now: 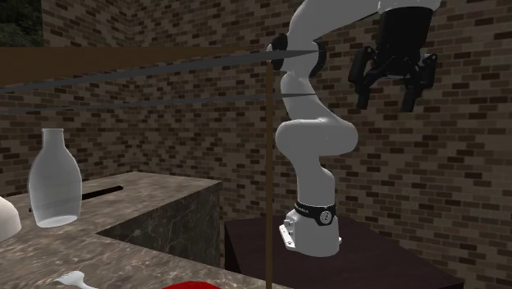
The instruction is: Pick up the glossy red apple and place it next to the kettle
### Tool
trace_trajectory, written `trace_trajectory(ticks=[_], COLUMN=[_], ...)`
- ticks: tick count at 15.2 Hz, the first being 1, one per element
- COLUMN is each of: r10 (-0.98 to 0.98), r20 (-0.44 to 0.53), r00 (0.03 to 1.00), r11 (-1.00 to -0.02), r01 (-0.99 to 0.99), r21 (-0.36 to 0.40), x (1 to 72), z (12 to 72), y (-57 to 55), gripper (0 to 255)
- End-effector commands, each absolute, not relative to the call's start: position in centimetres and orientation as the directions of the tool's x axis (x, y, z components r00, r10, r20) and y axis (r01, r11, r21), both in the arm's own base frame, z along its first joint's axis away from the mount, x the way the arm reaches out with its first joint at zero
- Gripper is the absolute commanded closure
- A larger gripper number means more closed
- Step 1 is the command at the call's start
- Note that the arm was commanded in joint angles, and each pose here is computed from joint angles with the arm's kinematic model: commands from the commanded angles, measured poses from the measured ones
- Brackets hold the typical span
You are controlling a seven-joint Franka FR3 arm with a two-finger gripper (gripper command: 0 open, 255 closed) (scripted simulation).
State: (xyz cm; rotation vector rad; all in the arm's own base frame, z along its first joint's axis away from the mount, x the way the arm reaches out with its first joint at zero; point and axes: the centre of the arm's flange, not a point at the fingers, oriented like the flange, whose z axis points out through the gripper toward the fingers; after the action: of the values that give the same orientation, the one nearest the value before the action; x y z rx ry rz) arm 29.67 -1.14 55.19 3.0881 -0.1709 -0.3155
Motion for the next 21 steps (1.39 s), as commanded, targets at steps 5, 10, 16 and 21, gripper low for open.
trace_trajectory(ticks=[5, 10, 16, 21], r10=[-0.158, -0.213, -0.277, -0.328], r20=[-0.147, -0.079, 0.004, 0.073], r00=[0.977, 0.974, 0.961, 0.942], r11=[-0.987, -0.976, -0.958, -0.94], r01=[-0.151, -0.208, -0.277, -0.333], r21=[0.055, 0.066, 0.073, 0.075], x=[31.5, 33.7, 36.1, 38.0], z=[53.2, 51.0, 48.6, 46.9], y=[-5.1, -10.1, -16.4, -21.8], gripper=[0, 0, 0, 0])
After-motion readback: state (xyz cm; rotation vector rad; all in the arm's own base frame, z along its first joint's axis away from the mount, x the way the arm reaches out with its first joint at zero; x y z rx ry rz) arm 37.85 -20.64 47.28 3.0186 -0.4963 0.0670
